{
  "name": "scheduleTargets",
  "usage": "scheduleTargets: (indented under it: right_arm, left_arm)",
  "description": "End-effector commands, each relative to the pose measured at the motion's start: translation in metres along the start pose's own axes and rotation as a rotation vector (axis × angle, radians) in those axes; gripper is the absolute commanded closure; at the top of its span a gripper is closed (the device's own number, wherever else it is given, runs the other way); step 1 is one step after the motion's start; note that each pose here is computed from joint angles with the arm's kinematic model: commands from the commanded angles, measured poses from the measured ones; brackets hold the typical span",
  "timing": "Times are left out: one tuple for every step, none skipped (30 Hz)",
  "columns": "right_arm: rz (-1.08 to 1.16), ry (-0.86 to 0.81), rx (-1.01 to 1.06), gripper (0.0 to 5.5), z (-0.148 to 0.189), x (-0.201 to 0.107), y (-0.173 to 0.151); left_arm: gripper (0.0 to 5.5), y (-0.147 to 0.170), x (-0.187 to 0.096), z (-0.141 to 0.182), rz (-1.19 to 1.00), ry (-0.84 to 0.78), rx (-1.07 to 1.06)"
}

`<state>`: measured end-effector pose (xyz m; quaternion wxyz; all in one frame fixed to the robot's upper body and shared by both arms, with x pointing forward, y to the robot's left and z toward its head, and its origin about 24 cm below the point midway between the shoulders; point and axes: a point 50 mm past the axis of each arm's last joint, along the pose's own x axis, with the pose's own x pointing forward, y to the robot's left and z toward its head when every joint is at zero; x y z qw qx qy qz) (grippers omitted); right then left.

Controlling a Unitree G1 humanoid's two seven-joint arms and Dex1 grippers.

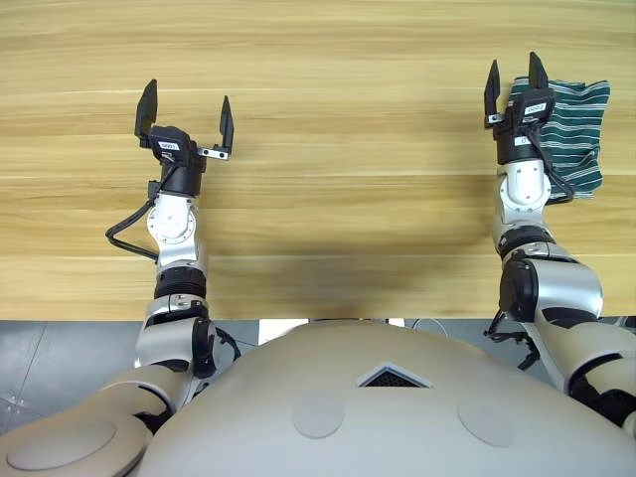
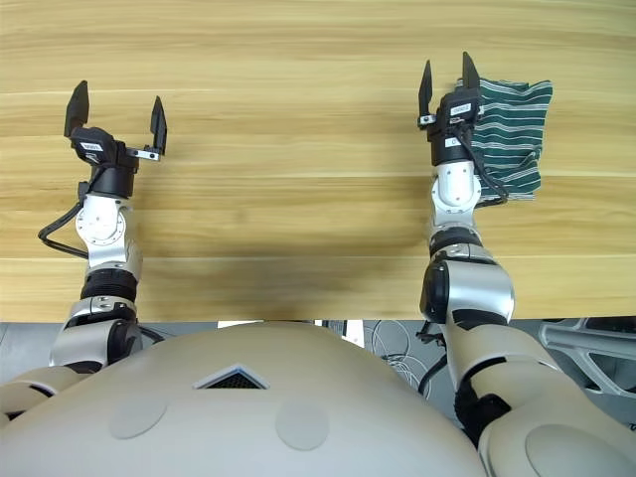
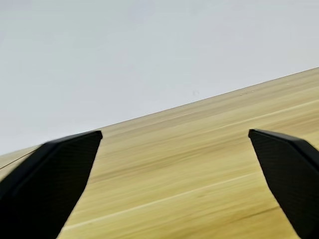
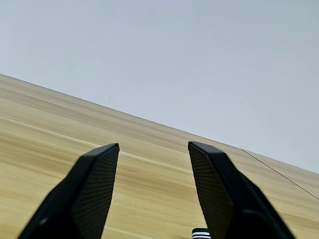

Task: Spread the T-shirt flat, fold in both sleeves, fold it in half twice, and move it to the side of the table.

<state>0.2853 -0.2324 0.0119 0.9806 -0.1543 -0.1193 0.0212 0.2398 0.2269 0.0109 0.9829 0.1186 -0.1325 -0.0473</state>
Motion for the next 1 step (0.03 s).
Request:
scheduleTargets:
  right_arm:
    - [0.001, 0.001, -0.002, 2.91, 0.0010, 0.0031, -0.0002]
  left_arm:
    - [0.12, 0.0013, 0.0039, 0.0022, -0.002, -0.014, 0.011]
